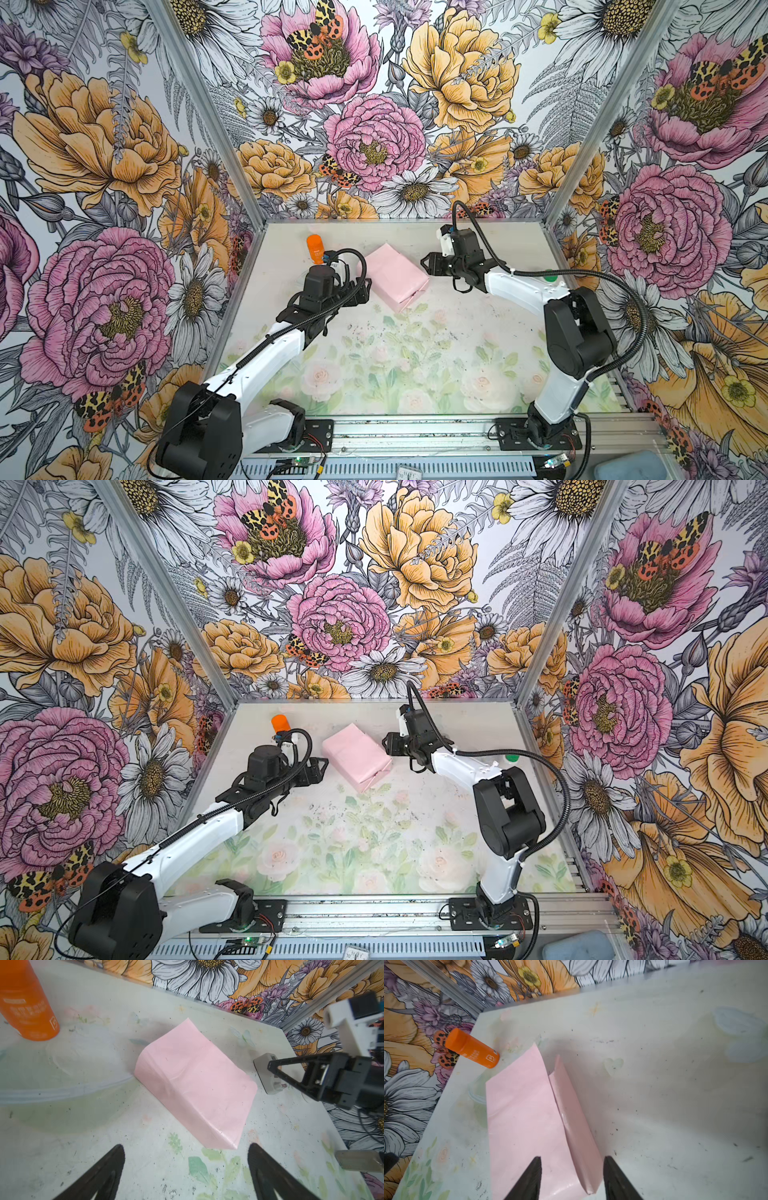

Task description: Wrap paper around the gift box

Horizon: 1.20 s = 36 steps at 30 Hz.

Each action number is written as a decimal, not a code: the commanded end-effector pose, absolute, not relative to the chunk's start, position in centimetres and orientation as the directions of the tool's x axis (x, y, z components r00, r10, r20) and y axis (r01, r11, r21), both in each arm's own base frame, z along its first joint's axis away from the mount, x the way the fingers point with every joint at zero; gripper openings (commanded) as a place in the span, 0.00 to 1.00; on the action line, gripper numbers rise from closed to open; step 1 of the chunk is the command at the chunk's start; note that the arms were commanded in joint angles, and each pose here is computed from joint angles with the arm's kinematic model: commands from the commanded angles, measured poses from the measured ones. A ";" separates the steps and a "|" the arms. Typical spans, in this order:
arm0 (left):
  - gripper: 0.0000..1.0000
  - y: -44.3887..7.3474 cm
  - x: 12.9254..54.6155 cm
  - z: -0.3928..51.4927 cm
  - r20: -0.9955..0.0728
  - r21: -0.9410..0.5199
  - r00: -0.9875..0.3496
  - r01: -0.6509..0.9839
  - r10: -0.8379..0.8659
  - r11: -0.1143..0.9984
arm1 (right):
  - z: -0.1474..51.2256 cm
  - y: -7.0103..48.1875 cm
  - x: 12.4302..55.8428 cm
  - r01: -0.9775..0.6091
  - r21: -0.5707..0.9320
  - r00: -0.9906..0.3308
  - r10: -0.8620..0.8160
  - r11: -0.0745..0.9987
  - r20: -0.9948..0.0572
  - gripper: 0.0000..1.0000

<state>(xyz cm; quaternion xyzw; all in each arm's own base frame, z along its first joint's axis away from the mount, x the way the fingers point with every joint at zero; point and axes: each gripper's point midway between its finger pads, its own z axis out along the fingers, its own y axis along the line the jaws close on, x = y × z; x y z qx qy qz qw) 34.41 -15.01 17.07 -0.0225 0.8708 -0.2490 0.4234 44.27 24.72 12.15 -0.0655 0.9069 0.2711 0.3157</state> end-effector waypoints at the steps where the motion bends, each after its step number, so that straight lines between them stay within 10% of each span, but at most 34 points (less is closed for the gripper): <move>1: 0.93 -16.2 34.1 16.9 -0.648 -0.556 -0.700 0.167 -0.299 0.815 | 11.3 26.6 43.3 -0.321 0.523 -0.846 0.008 0.790 -0.532 0.50; 13: 0.94 -16.8 36.0 14.6 -0.565 -0.632 -0.754 0.134 -0.336 0.763 | 11.8 30.5 34.4 -0.306 0.676 -0.923 -0.035 0.670 -0.383 0.51; 36: 0.79 -17.4 40.7 10.3 -0.446 -0.699 -0.806 0.042 -0.389 0.714 | 9.5 29.7 41.3 -0.159 0.672 -0.971 0.009 0.724 -0.239 0.59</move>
